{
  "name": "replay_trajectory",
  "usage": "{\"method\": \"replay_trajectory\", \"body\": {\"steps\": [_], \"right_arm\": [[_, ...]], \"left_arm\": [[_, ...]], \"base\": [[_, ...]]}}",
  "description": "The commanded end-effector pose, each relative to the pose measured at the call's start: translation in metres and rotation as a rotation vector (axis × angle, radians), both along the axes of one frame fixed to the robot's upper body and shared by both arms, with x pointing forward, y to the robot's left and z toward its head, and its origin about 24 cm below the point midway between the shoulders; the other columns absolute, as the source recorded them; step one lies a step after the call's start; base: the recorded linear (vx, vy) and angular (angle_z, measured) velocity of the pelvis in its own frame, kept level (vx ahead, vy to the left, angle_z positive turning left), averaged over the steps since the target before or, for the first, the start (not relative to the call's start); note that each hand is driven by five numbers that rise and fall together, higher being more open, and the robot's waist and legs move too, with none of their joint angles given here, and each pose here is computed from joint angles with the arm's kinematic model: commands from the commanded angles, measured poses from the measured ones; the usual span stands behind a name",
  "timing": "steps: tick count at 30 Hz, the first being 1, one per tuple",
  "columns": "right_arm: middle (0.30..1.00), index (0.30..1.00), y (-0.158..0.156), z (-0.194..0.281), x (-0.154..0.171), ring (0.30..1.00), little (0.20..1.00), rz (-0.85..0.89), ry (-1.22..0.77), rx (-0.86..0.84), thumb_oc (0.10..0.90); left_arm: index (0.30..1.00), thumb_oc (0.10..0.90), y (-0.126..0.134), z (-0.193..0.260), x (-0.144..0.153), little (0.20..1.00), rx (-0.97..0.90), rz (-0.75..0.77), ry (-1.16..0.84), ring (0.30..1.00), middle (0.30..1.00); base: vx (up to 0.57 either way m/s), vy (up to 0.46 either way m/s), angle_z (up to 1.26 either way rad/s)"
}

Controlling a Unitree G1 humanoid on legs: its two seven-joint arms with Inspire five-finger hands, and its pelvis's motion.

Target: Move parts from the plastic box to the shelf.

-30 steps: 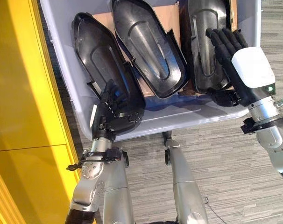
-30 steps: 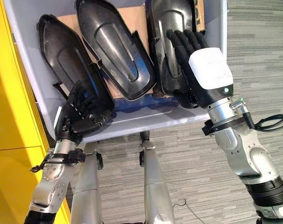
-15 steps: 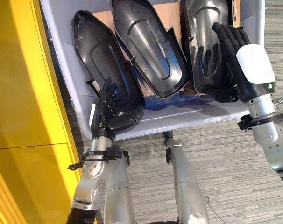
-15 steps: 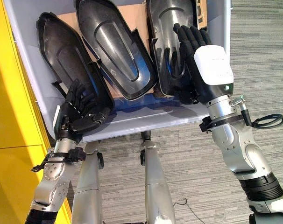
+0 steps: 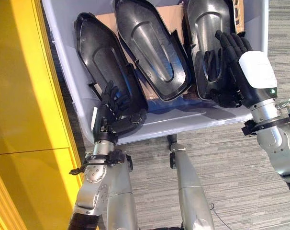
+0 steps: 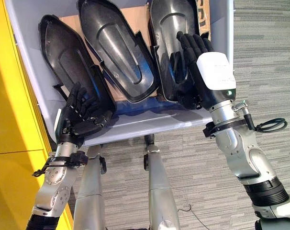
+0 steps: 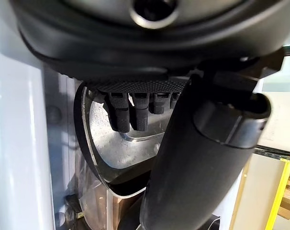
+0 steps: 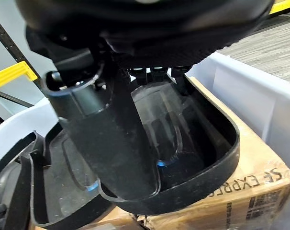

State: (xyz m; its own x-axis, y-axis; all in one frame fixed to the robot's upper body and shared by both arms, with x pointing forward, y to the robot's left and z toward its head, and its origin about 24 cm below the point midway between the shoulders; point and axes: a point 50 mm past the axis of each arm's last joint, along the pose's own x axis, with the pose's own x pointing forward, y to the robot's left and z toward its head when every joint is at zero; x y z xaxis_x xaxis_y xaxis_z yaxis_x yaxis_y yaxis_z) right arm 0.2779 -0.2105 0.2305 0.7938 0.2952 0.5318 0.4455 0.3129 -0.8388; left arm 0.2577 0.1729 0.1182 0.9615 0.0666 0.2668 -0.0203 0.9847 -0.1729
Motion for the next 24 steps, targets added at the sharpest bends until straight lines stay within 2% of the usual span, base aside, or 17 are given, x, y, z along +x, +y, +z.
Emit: {"method": "replay_trajectory", "body": {"steps": [1,13,24], "right_arm": [[1.000,1.000,0.013,0.050,-0.030,1.000,1.000,0.087,-0.268,-0.047,0.900],[1.000,1.000,0.021,0.063,-0.054,1.000,1.000,0.137,-0.373,-0.125,0.900],[1.000,1.000,0.027,0.060,-0.062,1.000,1.000,0.175,-0.359,-0.147,0.900]], "left_arm": [[1.000,0.900,0.008,0.004,-0.012,1.000,-0.038,0.048,-0.037,1.000,1.000],[1.000,0.900,0.009,0.002,-0.015,1.000,-0.028,0.049,-0.027,1.000,1.000],[1.000,0.900,0.008,-0.002,-0.017,1.000,-0.031,0.040,-0.007,1.000,1.000]], "base": [[0.00,0.000,0.00],[0.00,0.004,-0.01],[0.01,0.002,-0.01]]}}
